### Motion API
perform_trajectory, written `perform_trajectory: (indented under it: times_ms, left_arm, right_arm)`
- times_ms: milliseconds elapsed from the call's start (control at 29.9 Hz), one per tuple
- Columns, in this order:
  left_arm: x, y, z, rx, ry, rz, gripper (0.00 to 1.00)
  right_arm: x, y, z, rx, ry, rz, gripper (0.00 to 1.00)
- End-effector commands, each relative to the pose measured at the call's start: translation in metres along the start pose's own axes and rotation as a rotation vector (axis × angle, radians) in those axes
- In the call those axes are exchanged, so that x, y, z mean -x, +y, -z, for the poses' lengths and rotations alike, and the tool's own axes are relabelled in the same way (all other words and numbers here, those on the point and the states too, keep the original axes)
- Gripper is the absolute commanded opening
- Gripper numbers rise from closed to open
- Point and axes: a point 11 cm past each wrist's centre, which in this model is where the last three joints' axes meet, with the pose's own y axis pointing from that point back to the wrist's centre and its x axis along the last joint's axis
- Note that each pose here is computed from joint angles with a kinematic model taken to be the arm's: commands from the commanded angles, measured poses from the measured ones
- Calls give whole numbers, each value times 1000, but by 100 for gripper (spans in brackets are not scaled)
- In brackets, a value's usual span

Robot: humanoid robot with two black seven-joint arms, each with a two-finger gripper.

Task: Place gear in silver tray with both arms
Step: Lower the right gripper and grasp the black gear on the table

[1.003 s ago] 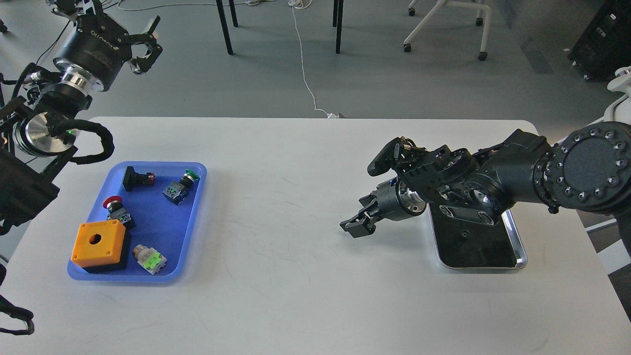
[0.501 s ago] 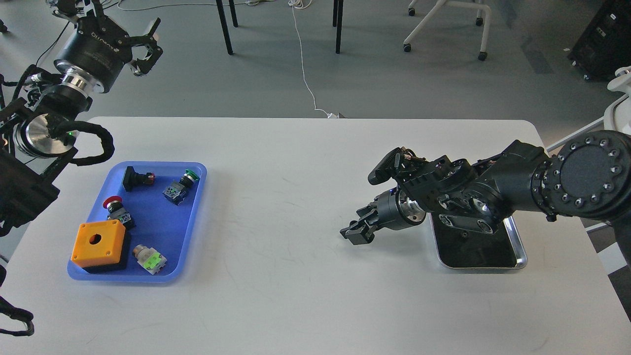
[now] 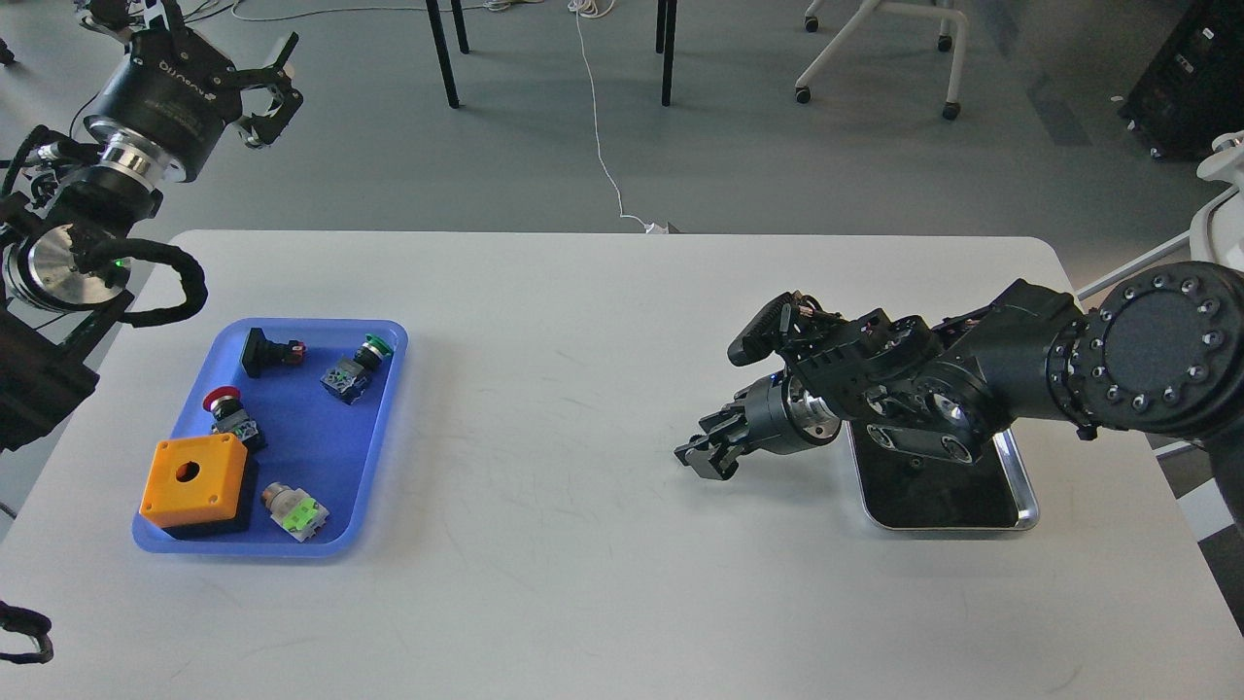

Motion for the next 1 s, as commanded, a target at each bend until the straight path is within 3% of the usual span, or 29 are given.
perform_trajectory:
  times_ms: [0, 401, 635, 969]
  left_arm:
    - [0, 0, 0, 0, 0, 0, 98]
    - [-1, 1, -1, 0, -2, -2, 98]
    - [-3, 2, -2, 1, -6, -5, 98]
    - [-5, 3, -7, 6, -16, -12, 98]
  right_arm:
    - [0, 0, 0, -1, 1, 0, 41]
    - [-2, 2, -1, 4, 16, 6, 20]
    - [-12, 7, -4, 18, 42, -6, 18]
    - [-68, 36, -3, 53, 137, -63, 18]
